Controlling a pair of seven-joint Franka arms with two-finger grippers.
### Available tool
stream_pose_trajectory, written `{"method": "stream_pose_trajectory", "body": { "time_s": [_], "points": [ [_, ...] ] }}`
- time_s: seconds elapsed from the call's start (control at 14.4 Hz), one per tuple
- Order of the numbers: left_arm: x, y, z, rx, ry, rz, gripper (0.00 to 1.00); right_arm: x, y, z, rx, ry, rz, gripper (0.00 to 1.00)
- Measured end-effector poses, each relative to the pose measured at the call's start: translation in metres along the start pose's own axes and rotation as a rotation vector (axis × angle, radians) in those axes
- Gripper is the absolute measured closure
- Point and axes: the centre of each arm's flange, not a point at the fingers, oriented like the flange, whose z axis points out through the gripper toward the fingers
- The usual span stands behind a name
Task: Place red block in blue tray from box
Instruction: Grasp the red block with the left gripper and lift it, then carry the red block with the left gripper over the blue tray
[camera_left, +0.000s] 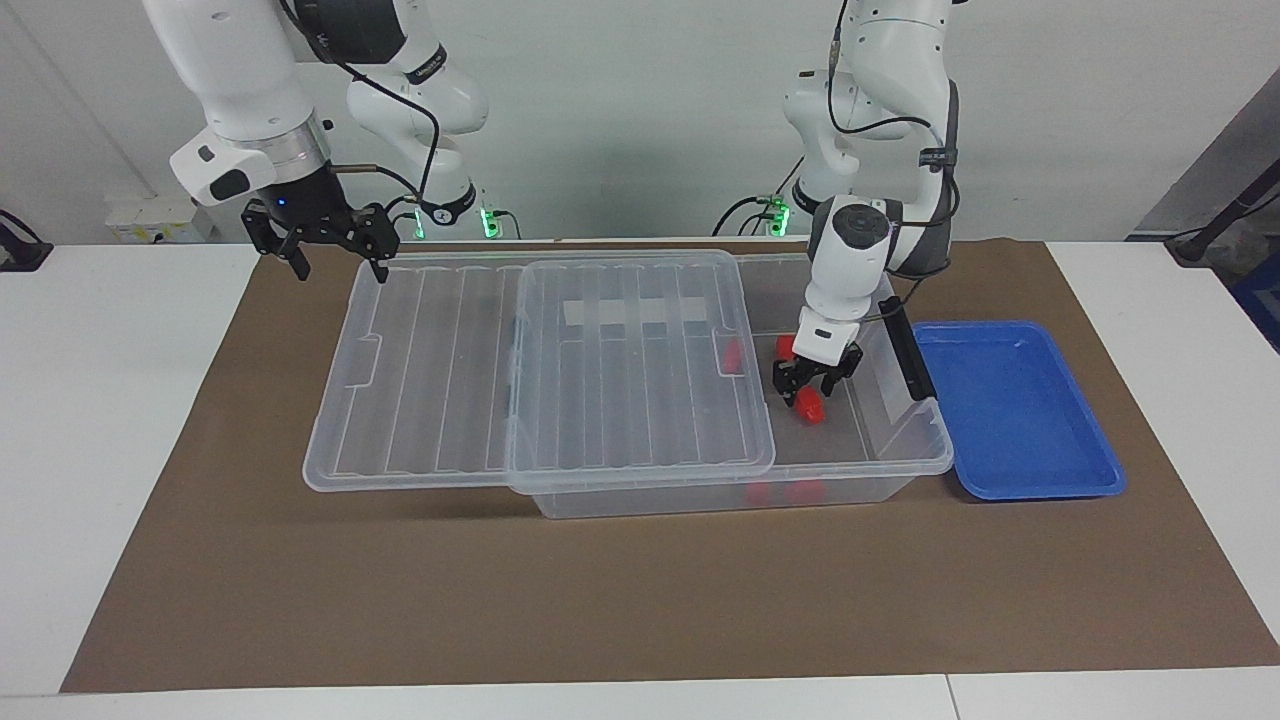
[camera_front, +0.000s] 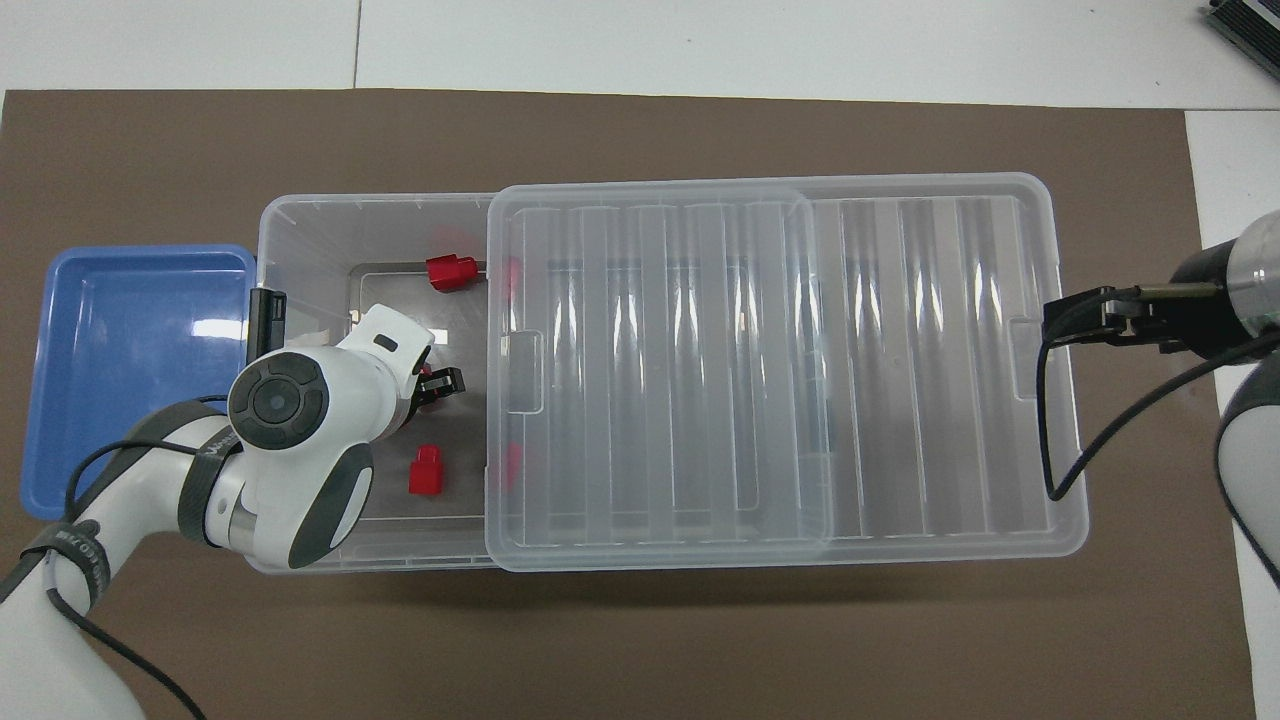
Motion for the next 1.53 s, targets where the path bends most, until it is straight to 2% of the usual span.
{"method": "stream_pose_trajectory", "body": {
  "time_s": [0.07,0.14,0.21,0.28,0.76,1.18,1.53],
  "points": [
    [0.0,0.0,0.0,0.0,0.0,-0.003,0.57,0.0,0.0,0.0,0.0,-0.001,0.0,0.0],
    [0.0,0.0,0.0,0.0,0.0,-0.009,0.57,0.0,0.0,0.001,0.0,-0.003,0.0,0.0],
    [0.0,0.0,0.0,0.0,0.0,-0.012,0.64,-0.001,0.0,0.002,-0.001,-0.007,0.0,0.0],
    [0.0,0.0,0.0,0.0,0.0,-0.013,0.66,-0.001,0.0,0.003,-0.002,-0.012,0.0,0.0],
    [0.01,0.006,-0.015,0.009,-0.008,-0.016,0.66,-0.002,0.0,0.006,-0.003,-0.023,0.0,0.0],
    [0.041,0.021,-0.103,0.059,-0.054,-0.02,0.66,-0.002,0.0,0.009,-0.004,-0.029,-0.001,0.0],
    [0.052,0.012,-0.143,0.083,-0.083,0.023,0.66,-0.003,-0.001,0.011,-0.005,-0.034,-0.002,0.0]
  ]
}}
